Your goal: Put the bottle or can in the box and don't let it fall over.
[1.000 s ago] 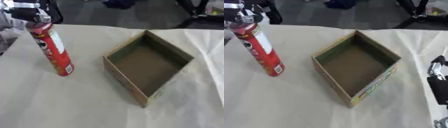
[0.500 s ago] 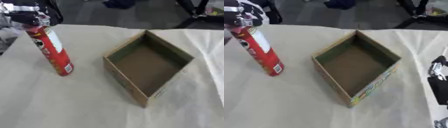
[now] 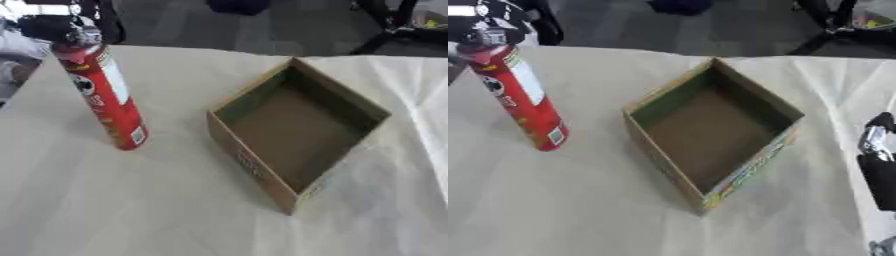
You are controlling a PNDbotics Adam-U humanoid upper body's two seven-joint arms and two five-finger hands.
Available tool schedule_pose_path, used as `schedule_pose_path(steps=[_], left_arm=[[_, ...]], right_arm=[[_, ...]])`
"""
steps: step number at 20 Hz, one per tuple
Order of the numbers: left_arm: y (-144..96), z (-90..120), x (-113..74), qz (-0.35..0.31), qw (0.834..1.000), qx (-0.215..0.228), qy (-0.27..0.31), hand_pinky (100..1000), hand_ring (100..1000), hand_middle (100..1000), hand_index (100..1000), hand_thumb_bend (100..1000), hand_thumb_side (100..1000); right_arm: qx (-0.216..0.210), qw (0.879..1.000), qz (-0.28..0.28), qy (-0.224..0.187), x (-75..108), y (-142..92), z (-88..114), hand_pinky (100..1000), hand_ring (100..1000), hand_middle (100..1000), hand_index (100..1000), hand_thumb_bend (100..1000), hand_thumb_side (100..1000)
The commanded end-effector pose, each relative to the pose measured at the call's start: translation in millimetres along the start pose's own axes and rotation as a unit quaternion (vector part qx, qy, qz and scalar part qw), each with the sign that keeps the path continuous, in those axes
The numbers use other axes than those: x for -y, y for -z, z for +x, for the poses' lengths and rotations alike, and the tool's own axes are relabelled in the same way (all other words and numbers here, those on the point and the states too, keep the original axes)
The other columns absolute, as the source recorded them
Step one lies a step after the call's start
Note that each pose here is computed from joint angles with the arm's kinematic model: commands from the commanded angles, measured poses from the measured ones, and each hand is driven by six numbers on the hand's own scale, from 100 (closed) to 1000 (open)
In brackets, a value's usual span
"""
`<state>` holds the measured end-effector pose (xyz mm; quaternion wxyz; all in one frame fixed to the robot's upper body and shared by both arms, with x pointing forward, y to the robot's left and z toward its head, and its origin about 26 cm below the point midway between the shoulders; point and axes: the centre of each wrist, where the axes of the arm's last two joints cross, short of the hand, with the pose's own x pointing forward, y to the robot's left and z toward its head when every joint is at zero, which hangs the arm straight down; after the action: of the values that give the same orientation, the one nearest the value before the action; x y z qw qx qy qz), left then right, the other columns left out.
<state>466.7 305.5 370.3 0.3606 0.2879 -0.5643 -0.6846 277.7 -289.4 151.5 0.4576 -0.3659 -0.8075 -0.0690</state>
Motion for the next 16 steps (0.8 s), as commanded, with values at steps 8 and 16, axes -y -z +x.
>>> schedule_pose_path(steps=[8,16], left_arm=[[-20.3,4.9,-31.5,-0.026,0.997,0.023,0.068,829,938,906,862,289,1000],[-26.6,2.9,-35.4,-0.012,0.998,0.018,0.061,918,985,958,871,338,1000]], right_arm=[[0.008,1.000,-0.003,0.005,3.1,1.8,4.3,365,745,960,959,100,617],[0.007,1.000,-0.004,0.007,2.9,1.5,4.2,365,745,960,959,100,617]])
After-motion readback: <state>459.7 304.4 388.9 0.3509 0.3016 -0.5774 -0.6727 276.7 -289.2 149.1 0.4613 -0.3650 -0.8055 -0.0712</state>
